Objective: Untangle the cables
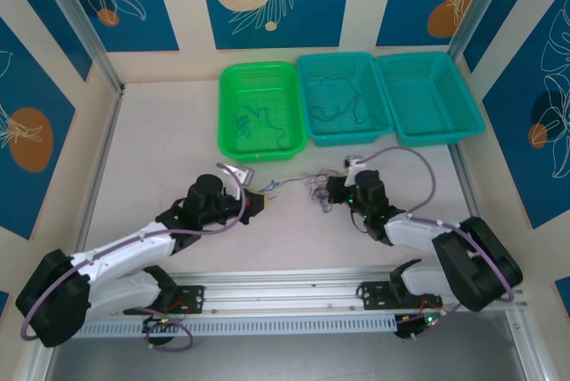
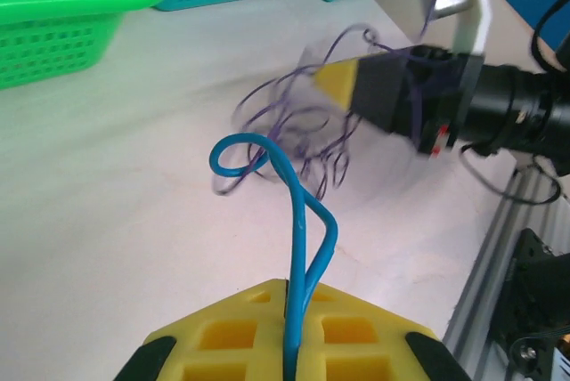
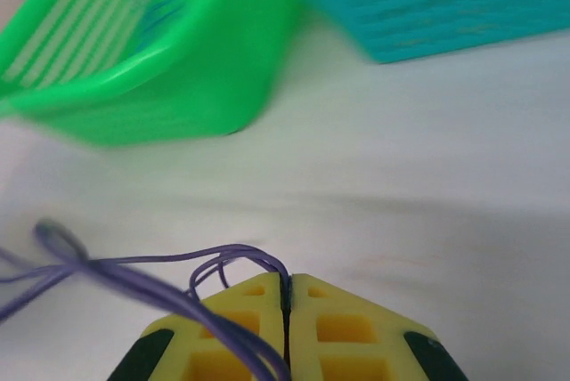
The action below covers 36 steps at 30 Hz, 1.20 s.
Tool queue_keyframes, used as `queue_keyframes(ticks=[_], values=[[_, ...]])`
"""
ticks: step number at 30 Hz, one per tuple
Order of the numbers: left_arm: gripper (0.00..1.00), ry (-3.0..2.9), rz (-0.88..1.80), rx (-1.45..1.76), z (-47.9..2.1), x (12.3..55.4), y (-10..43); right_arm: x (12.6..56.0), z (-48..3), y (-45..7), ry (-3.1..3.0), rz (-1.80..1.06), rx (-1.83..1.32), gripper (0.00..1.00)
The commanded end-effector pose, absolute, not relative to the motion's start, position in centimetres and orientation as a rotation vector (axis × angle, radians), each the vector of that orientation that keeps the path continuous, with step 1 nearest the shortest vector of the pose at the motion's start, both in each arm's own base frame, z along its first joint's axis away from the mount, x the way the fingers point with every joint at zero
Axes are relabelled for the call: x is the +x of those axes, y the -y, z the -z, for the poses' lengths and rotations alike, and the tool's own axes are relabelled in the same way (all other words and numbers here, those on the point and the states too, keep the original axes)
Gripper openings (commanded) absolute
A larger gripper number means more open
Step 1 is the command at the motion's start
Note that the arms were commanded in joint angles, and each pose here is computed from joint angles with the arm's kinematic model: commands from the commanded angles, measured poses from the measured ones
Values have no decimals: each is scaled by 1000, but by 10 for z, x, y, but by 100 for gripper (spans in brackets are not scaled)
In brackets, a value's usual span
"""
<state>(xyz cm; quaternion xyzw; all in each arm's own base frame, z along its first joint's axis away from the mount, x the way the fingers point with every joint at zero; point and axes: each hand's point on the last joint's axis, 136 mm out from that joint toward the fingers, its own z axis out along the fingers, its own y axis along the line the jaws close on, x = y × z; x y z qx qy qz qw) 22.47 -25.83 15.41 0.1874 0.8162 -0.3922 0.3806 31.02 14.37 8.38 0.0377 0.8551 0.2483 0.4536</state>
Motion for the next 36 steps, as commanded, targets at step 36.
queue_keyframes(ticks=[36], values=[[0,-2098,1004,45,-164,248,168,246,-62,27,-2118,-660,1376,0]])
